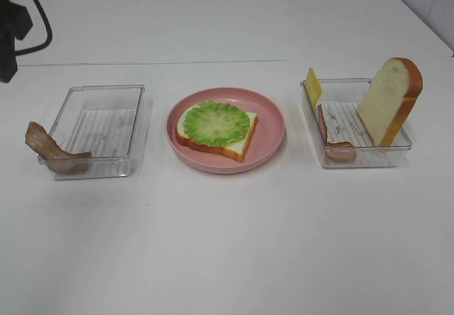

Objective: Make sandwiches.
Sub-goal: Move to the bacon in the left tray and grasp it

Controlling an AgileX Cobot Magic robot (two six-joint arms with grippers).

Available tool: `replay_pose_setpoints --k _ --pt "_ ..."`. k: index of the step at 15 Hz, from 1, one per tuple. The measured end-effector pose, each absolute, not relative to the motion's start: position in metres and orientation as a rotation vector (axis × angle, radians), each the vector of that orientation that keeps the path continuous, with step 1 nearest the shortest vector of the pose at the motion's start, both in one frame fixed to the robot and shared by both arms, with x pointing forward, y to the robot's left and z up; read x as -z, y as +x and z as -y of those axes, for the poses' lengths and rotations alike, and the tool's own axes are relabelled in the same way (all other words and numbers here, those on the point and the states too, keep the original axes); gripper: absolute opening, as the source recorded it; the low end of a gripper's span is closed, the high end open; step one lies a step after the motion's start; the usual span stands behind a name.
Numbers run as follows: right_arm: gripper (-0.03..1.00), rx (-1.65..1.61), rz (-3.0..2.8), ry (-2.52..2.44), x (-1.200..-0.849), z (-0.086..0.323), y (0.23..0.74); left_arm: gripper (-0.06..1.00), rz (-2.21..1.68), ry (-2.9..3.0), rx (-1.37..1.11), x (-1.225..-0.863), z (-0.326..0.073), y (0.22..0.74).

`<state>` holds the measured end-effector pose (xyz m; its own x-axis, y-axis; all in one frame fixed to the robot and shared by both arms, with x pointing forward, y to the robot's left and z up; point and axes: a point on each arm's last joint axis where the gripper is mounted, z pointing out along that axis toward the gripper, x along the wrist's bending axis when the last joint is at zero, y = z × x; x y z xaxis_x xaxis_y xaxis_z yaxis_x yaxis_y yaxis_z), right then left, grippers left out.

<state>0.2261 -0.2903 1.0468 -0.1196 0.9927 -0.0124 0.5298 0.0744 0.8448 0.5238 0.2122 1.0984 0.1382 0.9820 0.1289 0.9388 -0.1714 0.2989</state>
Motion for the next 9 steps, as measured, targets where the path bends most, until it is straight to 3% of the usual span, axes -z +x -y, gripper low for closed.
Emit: replay_pose_setpoints --k 9 --pt "0.81 -0.937 -1.725 1.519 -1.047 0.29 0.226 0.7 -2.112 2.067 -0.3 -1.041 -0.246 0.575"
